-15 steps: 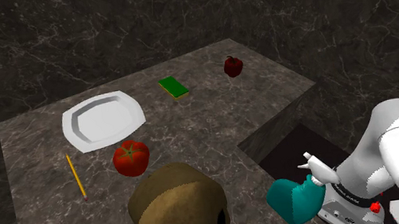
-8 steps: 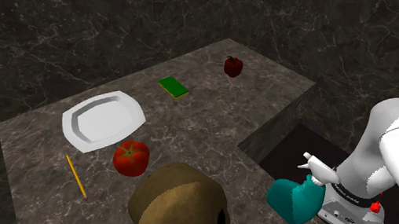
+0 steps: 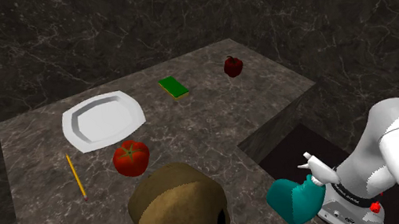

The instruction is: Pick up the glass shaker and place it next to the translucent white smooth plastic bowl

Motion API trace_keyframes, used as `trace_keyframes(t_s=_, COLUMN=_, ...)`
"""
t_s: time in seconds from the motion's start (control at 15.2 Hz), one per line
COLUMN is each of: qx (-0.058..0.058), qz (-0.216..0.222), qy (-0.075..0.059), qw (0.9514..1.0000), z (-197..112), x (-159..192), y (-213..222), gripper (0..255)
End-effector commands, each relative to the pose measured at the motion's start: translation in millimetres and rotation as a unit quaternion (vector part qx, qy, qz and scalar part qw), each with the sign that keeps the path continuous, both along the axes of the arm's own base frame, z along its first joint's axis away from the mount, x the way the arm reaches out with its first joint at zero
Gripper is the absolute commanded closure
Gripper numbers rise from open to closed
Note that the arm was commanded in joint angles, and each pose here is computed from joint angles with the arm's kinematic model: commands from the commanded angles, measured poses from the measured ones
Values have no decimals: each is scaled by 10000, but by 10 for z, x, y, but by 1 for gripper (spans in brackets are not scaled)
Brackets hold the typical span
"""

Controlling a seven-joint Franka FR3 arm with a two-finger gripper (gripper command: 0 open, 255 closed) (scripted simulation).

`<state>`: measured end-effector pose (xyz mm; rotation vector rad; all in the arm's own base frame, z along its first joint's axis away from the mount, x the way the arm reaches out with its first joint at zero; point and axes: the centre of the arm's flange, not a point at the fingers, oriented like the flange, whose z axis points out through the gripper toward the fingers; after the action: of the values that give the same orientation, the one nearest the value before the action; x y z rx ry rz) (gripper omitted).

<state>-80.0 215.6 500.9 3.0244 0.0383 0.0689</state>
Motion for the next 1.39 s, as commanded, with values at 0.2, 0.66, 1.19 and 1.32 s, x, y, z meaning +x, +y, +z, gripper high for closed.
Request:
trace_keyframes(t_s=0.2, qx=1, qz=0, qy=1, qw=10000, z=-257, x=1, y=2, gripper=255)
trace_keyframes(t_s=0.66, qx=1, qz=0, qy=1, qw=10000, z=-626, x=1, y=2, gripper=255)
trace_keyframes(t_s=1.19, qx=1, qz=0, qy=1, qw=10000, z=-1049, x=1, y=2, gripper=255)
trace_keyframes(t_s=1.32, qx=1, qz=0, qy=1, qw=10000, z=-1154, x=1, y=2, gripper=255)
